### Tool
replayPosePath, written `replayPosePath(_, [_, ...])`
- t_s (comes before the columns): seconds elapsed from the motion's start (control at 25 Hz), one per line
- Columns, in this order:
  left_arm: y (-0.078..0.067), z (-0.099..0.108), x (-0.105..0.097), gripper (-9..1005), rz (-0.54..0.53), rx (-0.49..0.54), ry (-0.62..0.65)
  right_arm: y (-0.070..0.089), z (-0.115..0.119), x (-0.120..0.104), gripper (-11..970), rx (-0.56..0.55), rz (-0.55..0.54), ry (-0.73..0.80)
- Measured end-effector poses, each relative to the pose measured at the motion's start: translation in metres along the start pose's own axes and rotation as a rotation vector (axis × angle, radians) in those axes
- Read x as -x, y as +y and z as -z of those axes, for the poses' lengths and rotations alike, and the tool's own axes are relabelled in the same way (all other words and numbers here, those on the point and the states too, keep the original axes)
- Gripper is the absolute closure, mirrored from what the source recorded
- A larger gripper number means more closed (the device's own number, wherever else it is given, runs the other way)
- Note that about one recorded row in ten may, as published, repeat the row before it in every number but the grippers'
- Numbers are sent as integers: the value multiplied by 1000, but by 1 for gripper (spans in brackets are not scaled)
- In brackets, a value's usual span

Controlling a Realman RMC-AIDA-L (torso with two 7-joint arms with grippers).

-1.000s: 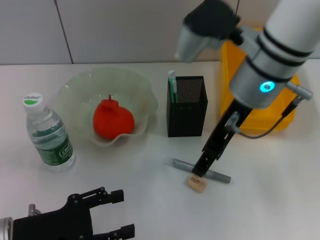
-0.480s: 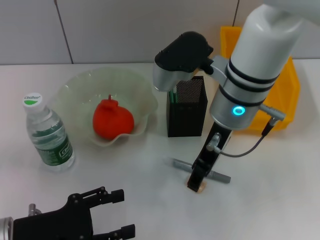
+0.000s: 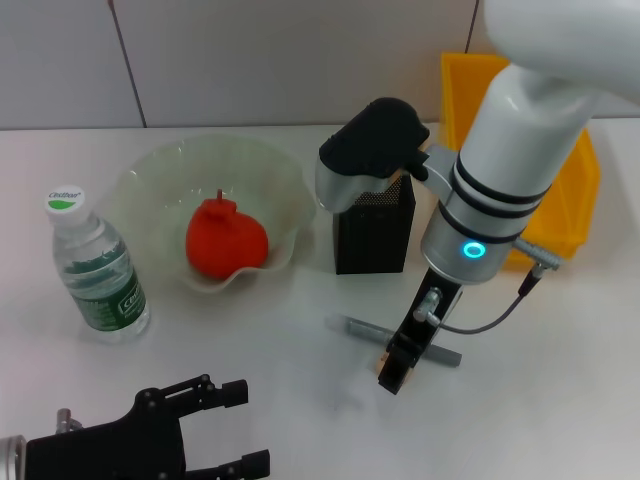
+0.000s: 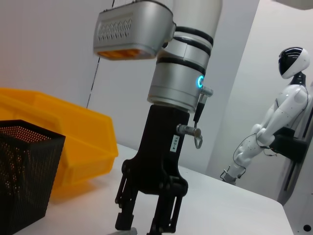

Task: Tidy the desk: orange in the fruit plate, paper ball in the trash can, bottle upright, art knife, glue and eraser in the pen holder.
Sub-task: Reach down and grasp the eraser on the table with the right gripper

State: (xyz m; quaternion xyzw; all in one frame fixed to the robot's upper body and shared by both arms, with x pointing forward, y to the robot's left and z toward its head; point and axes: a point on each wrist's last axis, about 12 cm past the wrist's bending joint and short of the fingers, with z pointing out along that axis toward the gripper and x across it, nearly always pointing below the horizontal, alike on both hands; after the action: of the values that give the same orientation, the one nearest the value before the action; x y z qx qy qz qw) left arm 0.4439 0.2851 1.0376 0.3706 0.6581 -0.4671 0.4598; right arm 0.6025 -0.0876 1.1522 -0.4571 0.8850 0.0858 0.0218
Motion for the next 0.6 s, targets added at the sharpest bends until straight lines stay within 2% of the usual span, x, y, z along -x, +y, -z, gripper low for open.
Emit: replayPosePath(0.6, [-1,-2,-1,194,2,-1,-4,1,-13,0,334,-13,35,-5])
